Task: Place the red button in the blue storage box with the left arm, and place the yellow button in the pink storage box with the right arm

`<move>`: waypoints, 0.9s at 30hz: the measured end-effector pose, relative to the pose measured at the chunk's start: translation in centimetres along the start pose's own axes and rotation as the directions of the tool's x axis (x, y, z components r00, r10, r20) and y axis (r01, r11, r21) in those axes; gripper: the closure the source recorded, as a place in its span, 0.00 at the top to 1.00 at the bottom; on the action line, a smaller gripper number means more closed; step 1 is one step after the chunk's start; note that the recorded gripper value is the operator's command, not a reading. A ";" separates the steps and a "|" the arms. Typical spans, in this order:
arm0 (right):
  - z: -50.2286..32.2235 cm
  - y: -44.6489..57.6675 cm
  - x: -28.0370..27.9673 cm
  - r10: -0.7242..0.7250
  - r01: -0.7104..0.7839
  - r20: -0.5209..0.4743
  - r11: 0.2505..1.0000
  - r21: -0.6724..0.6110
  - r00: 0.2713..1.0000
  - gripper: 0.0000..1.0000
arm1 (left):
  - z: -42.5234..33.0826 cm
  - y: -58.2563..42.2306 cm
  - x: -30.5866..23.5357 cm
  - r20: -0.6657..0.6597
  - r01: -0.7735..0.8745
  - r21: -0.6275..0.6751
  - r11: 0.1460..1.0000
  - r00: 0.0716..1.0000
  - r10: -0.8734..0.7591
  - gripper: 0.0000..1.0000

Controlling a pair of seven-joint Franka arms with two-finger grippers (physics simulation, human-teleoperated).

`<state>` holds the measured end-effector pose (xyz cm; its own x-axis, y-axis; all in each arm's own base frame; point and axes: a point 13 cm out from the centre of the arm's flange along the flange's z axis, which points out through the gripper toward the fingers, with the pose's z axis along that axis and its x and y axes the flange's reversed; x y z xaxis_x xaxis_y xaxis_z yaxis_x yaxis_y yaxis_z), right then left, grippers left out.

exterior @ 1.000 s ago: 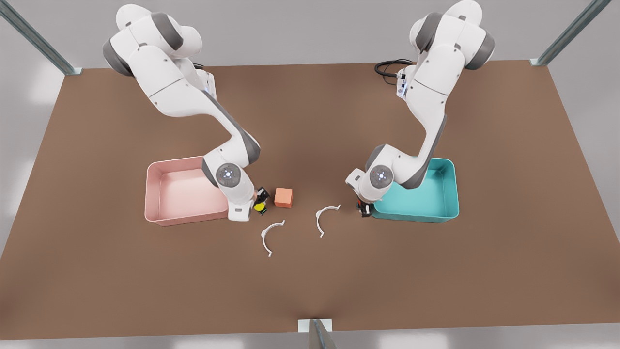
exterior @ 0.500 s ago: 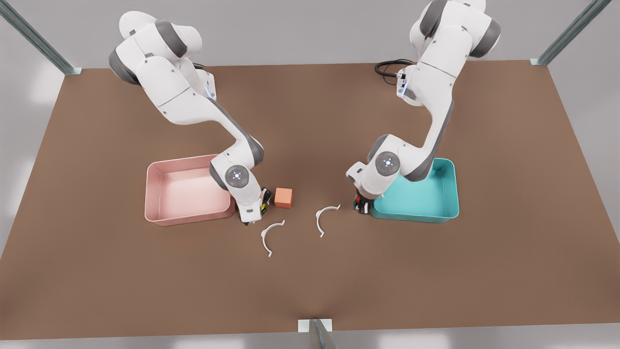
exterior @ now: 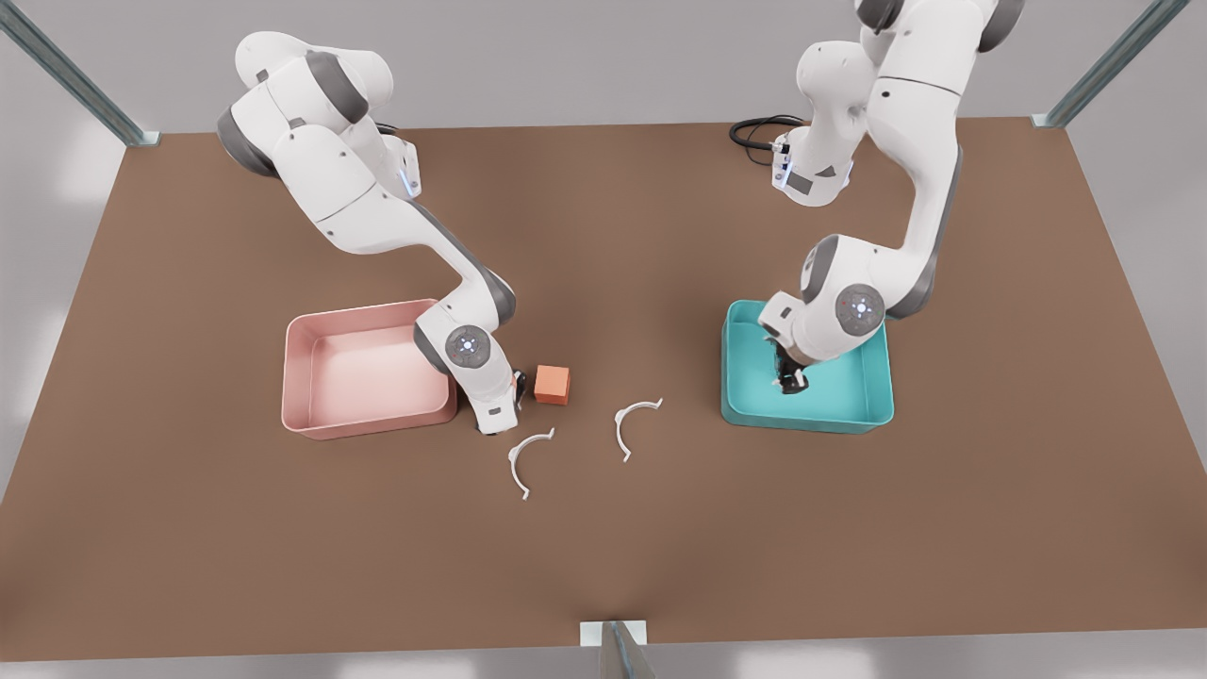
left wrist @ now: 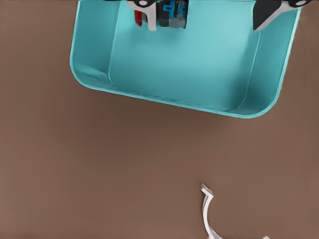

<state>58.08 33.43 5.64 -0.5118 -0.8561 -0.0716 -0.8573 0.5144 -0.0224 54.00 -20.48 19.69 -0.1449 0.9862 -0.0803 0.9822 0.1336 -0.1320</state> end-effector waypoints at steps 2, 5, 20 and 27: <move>0.0 0.1 -0.1 -0.009 0.009 0.003 1.000 -0.003 1.000 0.34 | -9.0 4.8 -2.3 0.095 0.133 -0.106 0.985 0.988 -0.124 1.00; -2.1 -1.1 -0.7 -0.013 0.012 0.026 1.000 0.020 1.000 0.35 | -23.4 11.0 3.7 0.191 0.393 -0.235 0.889 0.915 -0.354 1.00; -16.8 -2.2 14.3 0.231 -0.220 -0.086 0.968 0.116 0.969 0.43 | -30.0 8.5 8.8 0.137 0.816 -0.198 0.544 0.572 -0.808 1.00; -18.7 -4.0 16.2 0.354 -0.341 -0.066 0.927 0.159 0.933 1.00 | -28.8 7.9 8.1 0.131 0.899 -0.160 0.407 0.428 -0.894 1.00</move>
<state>52.16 16.58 23.19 -0.7849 -0.6196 -0.0086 -0.6111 0.7763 -0.1544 64.02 -8.64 46.43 -0.9561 0.2895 -0.0455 0.2883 0.9570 0.0323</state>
